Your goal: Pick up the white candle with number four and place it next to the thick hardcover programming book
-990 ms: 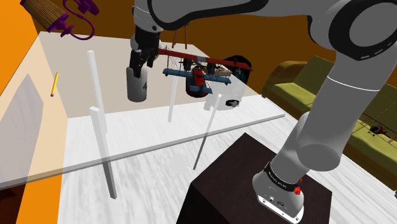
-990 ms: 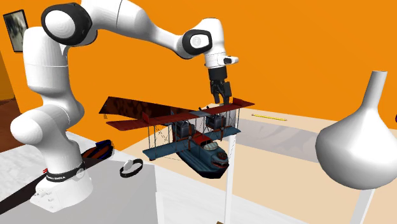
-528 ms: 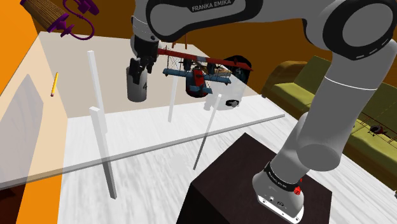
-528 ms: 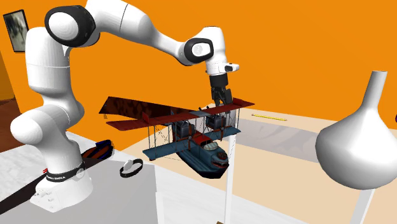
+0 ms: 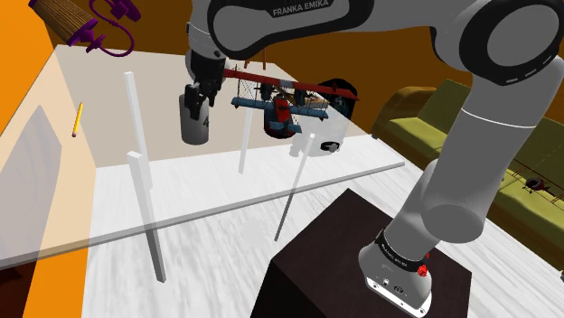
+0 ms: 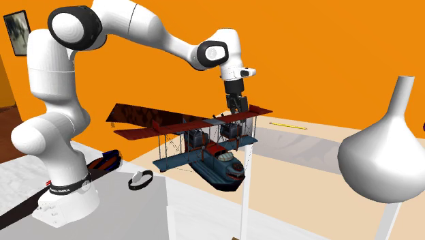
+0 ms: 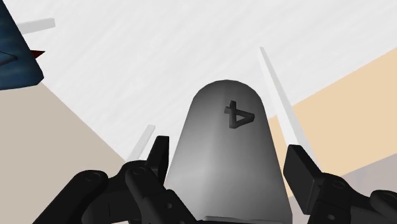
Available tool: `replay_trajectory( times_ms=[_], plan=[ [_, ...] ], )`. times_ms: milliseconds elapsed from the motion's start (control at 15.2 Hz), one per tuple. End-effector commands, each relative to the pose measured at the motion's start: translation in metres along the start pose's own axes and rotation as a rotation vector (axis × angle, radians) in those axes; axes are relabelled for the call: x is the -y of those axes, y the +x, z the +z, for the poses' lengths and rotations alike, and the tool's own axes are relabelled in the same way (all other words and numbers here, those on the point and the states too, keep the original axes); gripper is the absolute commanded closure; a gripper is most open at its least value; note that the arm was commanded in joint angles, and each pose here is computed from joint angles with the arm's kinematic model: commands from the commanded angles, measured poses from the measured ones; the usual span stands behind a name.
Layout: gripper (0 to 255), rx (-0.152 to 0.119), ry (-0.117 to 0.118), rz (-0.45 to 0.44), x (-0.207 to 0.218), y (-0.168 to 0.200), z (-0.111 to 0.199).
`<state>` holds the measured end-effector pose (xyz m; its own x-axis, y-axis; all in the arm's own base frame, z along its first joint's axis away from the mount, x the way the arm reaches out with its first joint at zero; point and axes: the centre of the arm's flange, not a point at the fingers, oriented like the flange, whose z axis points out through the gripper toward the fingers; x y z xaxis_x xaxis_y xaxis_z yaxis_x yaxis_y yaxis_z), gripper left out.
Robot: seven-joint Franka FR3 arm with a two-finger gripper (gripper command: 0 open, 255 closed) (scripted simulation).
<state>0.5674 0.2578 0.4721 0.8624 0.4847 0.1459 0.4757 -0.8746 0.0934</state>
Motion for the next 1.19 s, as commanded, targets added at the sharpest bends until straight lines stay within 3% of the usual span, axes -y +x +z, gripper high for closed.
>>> replay_trajectory(
  times_ms=[0, 396, 1122],
  plan=[
    [255, 0.001, 0.0, 0.0, 0.0, 0.0, 0.001],
    [255, 0.001, 0.0, 0.0, 0.0, 0.0, 0.001],
    [255, 0.001, 0.0, 0.0, -0.006, 0.008, -0.056]
  ],
)
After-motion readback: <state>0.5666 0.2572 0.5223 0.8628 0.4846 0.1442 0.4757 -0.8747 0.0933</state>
